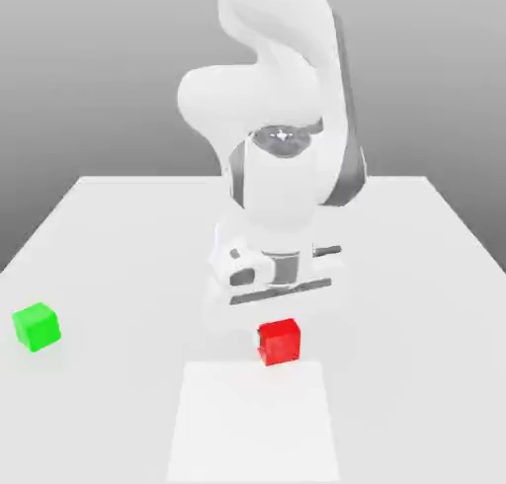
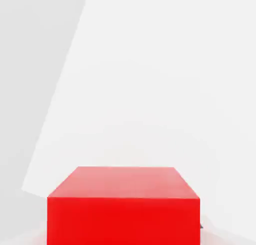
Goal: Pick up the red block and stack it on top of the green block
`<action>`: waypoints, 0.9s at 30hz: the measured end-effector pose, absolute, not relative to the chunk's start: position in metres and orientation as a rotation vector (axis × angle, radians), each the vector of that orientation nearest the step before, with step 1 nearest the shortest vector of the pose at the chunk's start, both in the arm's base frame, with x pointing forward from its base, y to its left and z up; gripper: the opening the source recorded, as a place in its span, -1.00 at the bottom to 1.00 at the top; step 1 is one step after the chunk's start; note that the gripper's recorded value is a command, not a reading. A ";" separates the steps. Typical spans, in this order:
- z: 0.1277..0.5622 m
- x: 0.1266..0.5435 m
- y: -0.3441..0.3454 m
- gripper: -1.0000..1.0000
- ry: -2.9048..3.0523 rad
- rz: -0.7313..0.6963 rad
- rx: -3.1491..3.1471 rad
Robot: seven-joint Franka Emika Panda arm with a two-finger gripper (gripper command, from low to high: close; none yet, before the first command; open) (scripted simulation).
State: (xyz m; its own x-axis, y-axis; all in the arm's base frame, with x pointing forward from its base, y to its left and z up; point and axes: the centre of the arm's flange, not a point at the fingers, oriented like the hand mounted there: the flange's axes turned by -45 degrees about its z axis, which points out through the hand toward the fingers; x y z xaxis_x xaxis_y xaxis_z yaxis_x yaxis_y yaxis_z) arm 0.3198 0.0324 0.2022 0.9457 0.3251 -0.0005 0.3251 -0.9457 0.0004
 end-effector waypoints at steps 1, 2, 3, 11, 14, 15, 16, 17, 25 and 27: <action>0.207 0.323 0.024 -1.00 0.512 0.000 3.101; 0.210 0.327 0.012 -1.00 0.504 0.001 3.105; 0.213 0.331 -0.002 -1.00 0.493 0.002 3.110; 0.227 0.336 -0.151 -1.00 0.397 0.017 3.137; 0.232 0.317 -0.215 -1.00 0.338 0.019 3.141; 0.234 0.307 -0.236 -1.00 0.312 0.017 3.142; 0.236 0.295 -0.258 -1.00 0.287 0.016 3.143; 0.238 0.283 -0.278 -1.00 0.265 0.014 3.143; 0.218 0.232 -0.350 -1.00 0.252 0.006 3.133; 0.201 0.232 -0.349 -1.00 0.256 0.005 3.132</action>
